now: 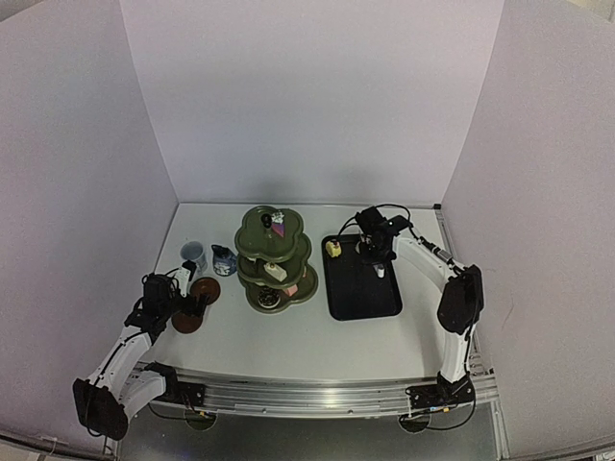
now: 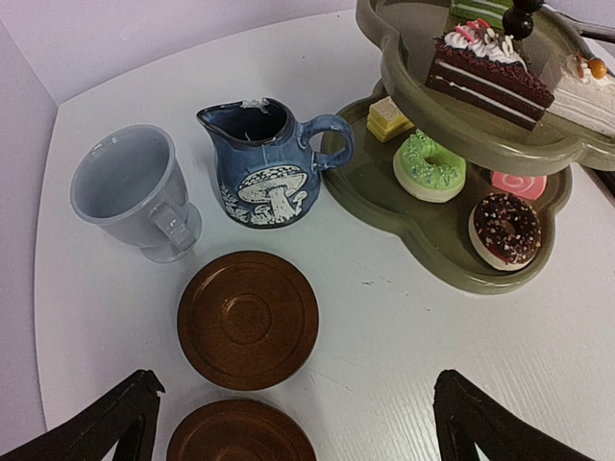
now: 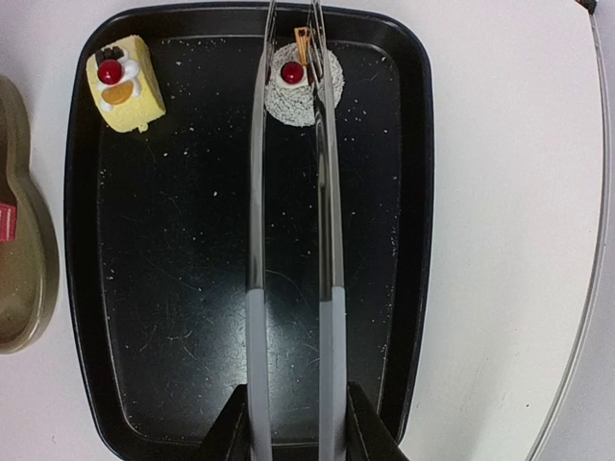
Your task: Serve the afternoon tea
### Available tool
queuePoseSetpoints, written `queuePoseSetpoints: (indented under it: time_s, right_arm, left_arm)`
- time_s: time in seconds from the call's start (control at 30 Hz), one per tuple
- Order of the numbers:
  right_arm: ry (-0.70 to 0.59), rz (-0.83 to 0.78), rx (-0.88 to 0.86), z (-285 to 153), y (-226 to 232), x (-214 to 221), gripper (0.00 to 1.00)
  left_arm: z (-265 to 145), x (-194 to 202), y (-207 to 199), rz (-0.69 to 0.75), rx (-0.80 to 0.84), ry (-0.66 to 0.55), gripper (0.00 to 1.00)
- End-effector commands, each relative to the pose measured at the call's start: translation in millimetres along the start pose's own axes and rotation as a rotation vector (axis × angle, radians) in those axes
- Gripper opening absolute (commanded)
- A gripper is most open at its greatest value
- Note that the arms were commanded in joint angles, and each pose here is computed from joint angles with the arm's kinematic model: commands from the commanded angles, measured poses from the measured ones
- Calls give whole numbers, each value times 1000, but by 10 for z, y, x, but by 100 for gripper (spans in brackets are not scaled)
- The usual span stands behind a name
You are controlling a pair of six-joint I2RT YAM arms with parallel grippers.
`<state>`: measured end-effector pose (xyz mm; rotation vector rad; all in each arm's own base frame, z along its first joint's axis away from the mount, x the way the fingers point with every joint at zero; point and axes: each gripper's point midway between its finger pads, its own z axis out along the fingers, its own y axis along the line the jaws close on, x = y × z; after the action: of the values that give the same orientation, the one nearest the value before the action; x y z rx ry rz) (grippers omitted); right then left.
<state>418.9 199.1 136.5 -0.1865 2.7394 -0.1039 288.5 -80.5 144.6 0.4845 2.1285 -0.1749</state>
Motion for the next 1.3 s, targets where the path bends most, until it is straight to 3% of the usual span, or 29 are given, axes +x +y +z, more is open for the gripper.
queuePoseSetpoints:
  time_s: [0.0, 0.6, 0.97, 1.27]
  right_arm:
    - [3, -32, 26, 13, 28, -23, 26]
    - [42, -75, 74, 64, 8, 95, 20]
    - [17, -67, 61, -57, 30, 66, 0]
    - [-14, -52, 52, -195, 25, 34, 0]
  left_arm:
    - [-21, -161, 33, 10, -7, -40, 100]
    - [-19, -161, 35, 11, -7, -39, 100]
    - [-18, -158, 32, 10, -6, -40, 100]
    - [-17, -157, 32, 9, -6, -39, 100]
